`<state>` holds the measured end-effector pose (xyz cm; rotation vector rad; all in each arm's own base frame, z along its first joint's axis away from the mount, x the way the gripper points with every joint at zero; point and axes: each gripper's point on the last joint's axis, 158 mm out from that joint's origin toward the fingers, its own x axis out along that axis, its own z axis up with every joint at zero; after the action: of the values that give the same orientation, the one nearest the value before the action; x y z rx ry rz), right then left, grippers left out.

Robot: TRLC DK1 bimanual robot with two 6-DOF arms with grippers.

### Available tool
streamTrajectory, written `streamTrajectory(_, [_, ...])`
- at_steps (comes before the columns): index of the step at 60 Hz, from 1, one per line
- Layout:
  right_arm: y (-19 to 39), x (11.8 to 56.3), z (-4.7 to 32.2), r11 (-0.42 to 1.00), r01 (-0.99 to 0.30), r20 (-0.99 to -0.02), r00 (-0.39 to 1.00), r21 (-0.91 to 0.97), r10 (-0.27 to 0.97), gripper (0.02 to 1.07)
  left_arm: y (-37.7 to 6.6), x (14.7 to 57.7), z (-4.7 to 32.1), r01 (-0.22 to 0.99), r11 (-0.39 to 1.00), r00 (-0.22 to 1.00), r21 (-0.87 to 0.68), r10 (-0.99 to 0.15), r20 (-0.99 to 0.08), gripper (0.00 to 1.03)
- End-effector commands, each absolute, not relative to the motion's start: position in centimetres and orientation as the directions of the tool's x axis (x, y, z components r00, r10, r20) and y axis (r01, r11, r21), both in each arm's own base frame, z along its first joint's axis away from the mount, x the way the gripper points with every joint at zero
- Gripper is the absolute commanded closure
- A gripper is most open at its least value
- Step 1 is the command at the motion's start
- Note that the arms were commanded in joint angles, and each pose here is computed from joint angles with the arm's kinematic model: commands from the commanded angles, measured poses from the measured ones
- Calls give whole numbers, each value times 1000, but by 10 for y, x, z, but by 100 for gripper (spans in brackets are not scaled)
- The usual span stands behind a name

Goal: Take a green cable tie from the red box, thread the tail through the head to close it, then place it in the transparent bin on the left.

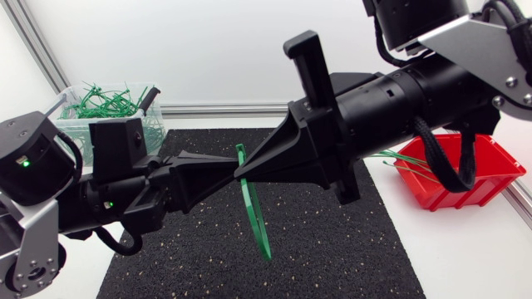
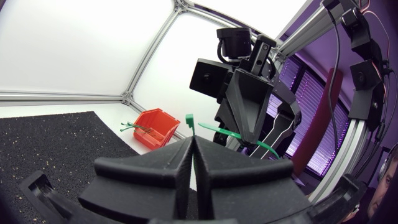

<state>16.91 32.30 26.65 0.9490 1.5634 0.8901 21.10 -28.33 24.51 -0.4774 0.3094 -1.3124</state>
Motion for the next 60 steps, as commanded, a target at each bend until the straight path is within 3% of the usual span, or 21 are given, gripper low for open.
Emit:
streamTrajectory(1, [322, 171, 262, 412, 155, -395, -130, 898, 910, 101, -283, 209, 256, 864, 166, 227, -475, -971, 74, 100])
streamTrajectory(60, [321, 174, 270, 398, 138, -386, -105, 907, 916, 101, -286, 186, 250, 869, 136, 192, -476, -979, 71, 100])
